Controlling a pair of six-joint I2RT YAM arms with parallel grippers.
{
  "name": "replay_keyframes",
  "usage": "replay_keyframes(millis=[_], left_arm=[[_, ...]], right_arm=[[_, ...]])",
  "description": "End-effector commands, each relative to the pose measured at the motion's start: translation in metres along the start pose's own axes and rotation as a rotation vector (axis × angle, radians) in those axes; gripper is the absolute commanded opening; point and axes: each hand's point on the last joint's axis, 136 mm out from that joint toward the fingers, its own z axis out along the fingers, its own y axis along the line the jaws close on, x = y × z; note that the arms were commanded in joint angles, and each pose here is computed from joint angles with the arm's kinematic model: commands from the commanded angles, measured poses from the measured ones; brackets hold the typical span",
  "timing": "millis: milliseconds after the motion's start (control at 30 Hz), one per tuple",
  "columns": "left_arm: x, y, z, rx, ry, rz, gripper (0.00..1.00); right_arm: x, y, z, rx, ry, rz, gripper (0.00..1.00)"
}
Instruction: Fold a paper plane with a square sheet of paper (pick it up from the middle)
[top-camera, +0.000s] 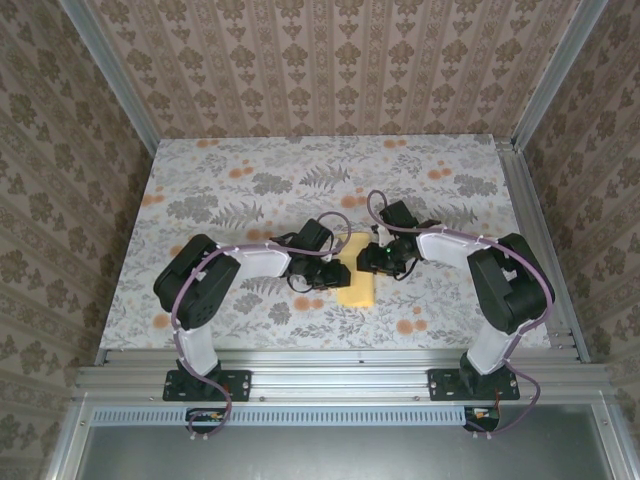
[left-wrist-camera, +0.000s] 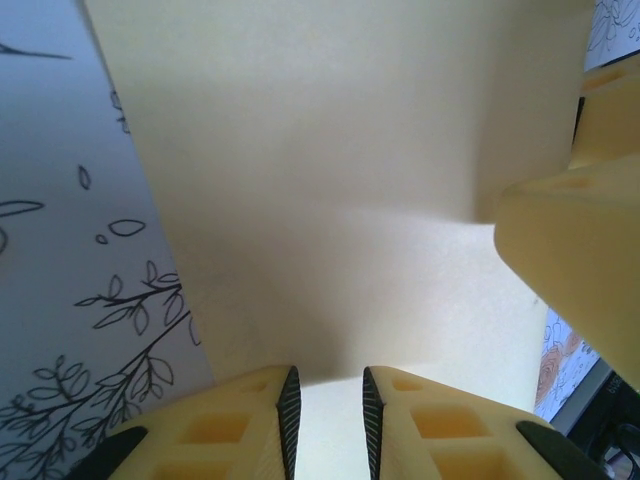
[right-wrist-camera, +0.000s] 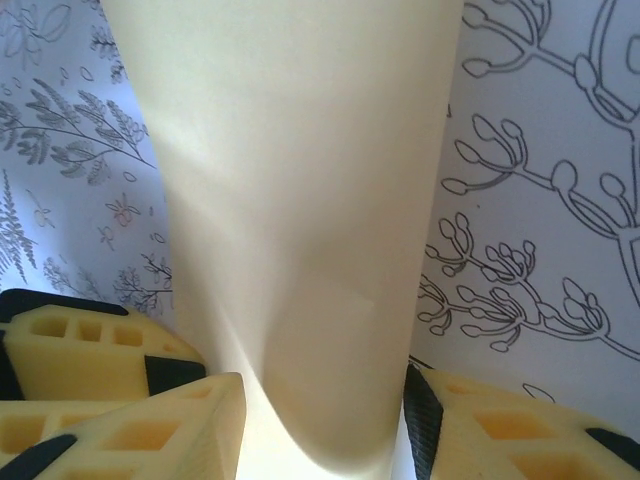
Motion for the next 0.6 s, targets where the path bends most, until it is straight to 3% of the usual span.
replay_keyframes(millis=[0, 367, 567], left_arm=[[0.005, 0.001, 0.003, -0.023, 0.03, -0.004, 0.27], [-0.004, -0.022, -0.011, 0.027, 0.006, 0.012, 0.31], [-0.012, -0.023, -0.026, 0.008, -0.018, 0.023, 0.33]], right_arm=[[0.005, -0.005, 0.0, 0.023, -0.004, 0.009, 0.47], [0.011, -0.009, 0.0, -0.008, 0.006, -0.001, 0.33], [0.013, -0.009, -0.002, -0.052, 0.013, 0.0, 0.31]])
